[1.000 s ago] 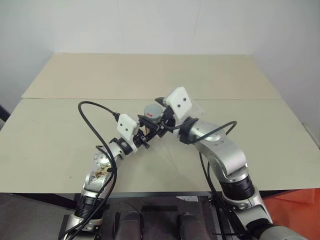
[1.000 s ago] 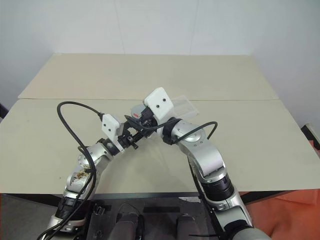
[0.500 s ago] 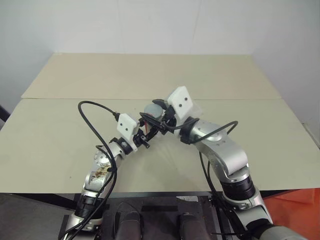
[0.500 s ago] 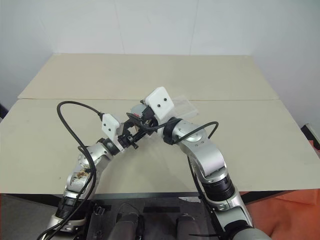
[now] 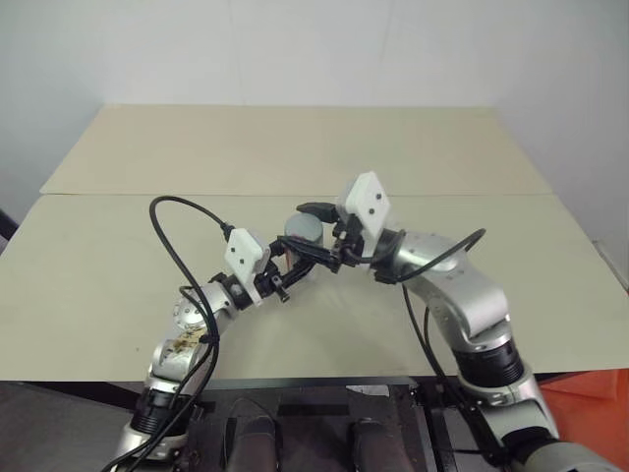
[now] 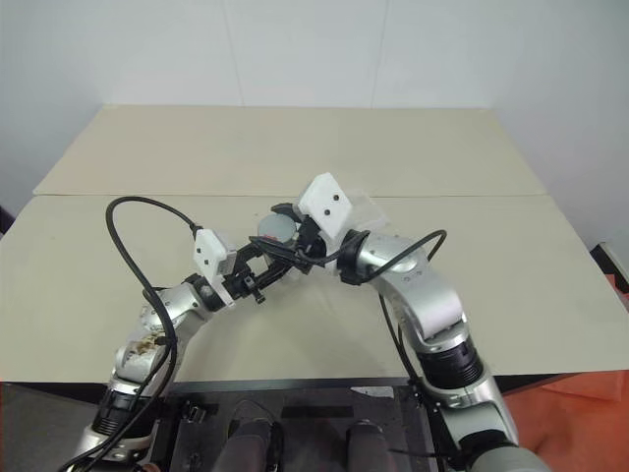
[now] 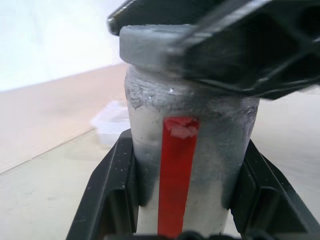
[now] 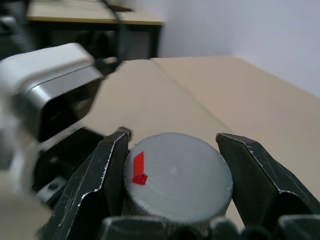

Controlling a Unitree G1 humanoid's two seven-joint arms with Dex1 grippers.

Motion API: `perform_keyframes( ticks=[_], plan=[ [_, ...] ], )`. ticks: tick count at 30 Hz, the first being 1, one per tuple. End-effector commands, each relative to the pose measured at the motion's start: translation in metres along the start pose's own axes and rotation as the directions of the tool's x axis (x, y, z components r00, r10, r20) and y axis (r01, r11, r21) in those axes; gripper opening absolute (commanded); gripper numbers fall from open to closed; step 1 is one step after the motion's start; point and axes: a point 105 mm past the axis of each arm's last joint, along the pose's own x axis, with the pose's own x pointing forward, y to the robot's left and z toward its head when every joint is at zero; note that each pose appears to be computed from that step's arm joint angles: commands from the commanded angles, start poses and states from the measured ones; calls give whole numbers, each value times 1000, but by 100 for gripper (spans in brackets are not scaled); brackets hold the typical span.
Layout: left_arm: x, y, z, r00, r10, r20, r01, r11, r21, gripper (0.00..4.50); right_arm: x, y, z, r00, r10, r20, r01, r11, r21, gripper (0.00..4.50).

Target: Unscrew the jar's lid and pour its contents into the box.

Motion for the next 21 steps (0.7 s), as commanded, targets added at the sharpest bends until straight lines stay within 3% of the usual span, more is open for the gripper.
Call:
perform_keyframes(
  ticks=[1,5,11,15,19,21],
  plan=[
    [-3,-14,27,987,-140,75,138,990,36,193,-8,5,13,984,175,42,-172,983,-56,277],
    [-6,-22,30,971,-230,72,228,973,32,193,-9,6,16,945,322,59,-319,946,-49,277],
    [-4,-27,32,956,-286,71,283,958,44,193,-17,3,16,814,579,40,-576,815,-67,277],
    [-2,-29,32,953,-295,73,292,955,54,193,-16,-4,13,763,646,29,-643,762,-76,277],
    [0,-29,31,956,-284,74,281,958,53,193,-14,-8,9,757,653,17,-650,756,-76,277],
    [0,-29,30,959,-273,70,270,961,52,193,-14,-11,9,760,650,30,-648,760,-52,348]
  ],
)
